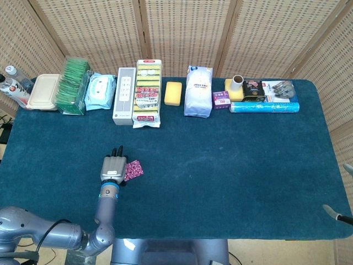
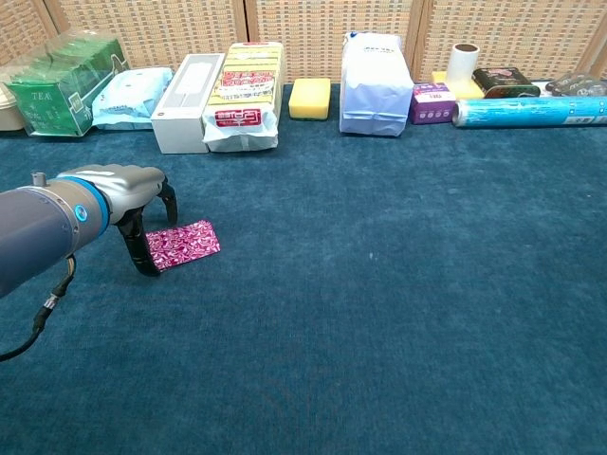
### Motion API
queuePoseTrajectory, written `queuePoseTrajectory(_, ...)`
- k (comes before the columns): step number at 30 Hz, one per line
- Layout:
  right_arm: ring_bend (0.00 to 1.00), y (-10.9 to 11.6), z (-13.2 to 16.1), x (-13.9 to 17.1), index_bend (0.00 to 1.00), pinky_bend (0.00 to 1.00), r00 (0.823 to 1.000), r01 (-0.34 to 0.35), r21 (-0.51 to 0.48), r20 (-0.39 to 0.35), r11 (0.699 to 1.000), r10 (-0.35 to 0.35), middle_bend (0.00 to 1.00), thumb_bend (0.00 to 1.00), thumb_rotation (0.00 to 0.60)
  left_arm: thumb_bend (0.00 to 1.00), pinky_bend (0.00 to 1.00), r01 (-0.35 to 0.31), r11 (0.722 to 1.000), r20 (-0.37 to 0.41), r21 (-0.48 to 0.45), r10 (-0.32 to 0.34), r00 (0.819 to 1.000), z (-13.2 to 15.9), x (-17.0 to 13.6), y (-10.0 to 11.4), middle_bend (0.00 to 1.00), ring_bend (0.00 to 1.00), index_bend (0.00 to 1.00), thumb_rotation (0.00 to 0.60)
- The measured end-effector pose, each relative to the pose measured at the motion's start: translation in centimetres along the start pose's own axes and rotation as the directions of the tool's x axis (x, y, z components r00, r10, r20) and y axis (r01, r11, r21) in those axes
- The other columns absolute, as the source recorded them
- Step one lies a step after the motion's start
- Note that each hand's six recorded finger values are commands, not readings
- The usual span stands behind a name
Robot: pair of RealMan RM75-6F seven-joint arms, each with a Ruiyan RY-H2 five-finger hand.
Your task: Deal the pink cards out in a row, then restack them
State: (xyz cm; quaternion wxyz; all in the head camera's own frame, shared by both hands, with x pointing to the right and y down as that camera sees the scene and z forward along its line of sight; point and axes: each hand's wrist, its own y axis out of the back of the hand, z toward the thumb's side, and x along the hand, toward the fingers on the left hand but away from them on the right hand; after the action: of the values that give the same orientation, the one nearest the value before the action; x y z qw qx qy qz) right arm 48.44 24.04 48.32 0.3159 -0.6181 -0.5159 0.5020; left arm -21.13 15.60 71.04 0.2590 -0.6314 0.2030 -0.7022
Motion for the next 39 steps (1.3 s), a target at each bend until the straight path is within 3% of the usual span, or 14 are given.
queuePoseTrajectory(27,0.00,0.0,0.1,0.0,0.09,0.00,1.000,-0.002,0.000,-0.001,1.000,0.002,0.00,0.00,0.600,0.17,0.24,0.013,0.999,-0.031,-0.045,-0.015,0.999,-0.6,-0.5,0.2,0.00,0.00,0.35,0.600)
queuePoseTrajectory(30,0.00,0.0,0.0,0.0,0.09,0.00,1.000,-0.002,0.001,-0.001,1.000,0.002,0.00,0.00,0.600,0.14,0.24,0.011,0.998,-0.017,-0.058,-0.012,1.000,-0.8,-0.9,0.7,0.00,0.00,0.26,0.600)
queuePoseTrajectory(32,0.00,0.0,0.0,0.0,0.09,0.00,1.000,-0.001,0.001,-0.001,1.000,0.001,0.00,0.00,0.600,0.12,0.24,-0.001,0.998,-0.002,-0.066,0.001,1.000,-1.2,-1.3,1.4,0.00,0.00,0.09,0.600)
queuePoseTrajectory(34,0.00,0.0,0.0,0.0,0.09,0.00,1.000,-0.001,0.002,-0.001,1.000,0.001,0.00,0.00,0.600,0.11,0.24,-0.023,0.997,0.014,-0.073,0.024,1.000,-1.9,-1.7,2.3,0.00,0.00,0.01,0.600)
queuePoseTrajectory(39,0.00,-0.1,0.0,-0.1,0.09,0.00,1.000,0.000,0.007,0.001,1.000,0.000,0.00,0.00,0.600,0.10,0.23,-0.116,0.989,0.051,-0.092,0.121,0.991,-3.7,-2.5,4.1,0.00,0.00,0.00,0.600)
